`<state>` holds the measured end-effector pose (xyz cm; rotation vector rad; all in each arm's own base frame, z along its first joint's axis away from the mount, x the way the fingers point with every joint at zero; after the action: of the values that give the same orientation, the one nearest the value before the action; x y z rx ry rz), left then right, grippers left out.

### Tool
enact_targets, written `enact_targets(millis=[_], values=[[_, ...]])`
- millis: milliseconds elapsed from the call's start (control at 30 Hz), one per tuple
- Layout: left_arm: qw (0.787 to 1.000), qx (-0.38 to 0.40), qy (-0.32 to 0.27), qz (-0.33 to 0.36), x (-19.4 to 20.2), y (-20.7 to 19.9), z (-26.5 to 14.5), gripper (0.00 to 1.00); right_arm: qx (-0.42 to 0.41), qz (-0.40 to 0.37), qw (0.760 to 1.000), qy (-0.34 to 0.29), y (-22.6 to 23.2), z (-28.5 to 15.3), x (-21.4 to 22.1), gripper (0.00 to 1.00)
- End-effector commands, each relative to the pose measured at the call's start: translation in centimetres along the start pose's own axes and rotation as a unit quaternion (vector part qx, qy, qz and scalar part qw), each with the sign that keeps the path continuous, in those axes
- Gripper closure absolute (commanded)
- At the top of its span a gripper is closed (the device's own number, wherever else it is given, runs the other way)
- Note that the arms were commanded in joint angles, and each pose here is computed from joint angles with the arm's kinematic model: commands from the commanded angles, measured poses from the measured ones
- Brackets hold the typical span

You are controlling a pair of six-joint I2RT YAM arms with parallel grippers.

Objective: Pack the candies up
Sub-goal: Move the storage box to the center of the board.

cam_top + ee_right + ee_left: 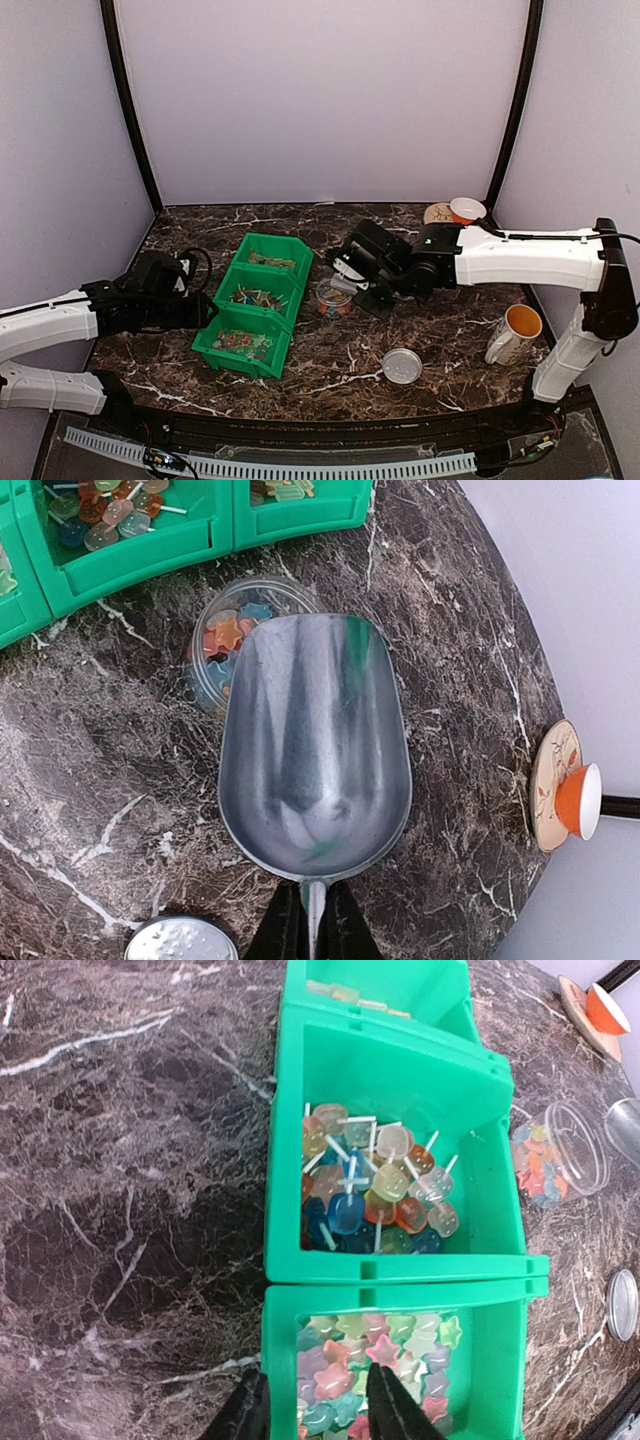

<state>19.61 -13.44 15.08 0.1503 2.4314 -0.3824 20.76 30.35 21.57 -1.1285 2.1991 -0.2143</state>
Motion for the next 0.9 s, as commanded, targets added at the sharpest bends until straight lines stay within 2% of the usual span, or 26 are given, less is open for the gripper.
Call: enact_targets(millis=[0, 433, 667, 867], values=[[0.999, -0.004, -0.036, 0.002, -2.2, -0.5, -1.8, 0.63, 0.002, 0.021, 0.999, -0.027, -0.7, -0.7, -0.5, 1.0], [0.993, -0.091, -0.028, 0.065, -6.4, -1.4, 0.7, 0.57, -0.006, 0.039, 0.998, -0.046, -1.3, -2.1, -0.2, 1.0], [0.99, -0.104, -0.004, 0.091, -7.5, -2.1, 3.5, 0.57, -0.011, 0.045, 0.998, -0.052, -1.4, -2.5, 0.1, 1.0], [0.99, -0.107, 0.025, 0.086, -7.6, -1.8, 6.1, 0.58, -0.015, 0.046, 0.997, -0.052, -1.3, -2.5, 0.2, 1.0]])
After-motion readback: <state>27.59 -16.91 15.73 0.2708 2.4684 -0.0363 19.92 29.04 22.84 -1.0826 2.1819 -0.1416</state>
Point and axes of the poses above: each gripper's point midway between its finger pads, its own z axis out along the fingers, its own y axis along the line the jaws close on, x = y × z, the point moved 7 cm from there along -z, back along the fingers, and after that the axes turned 6 degrees about z, right-handed, at the moved point
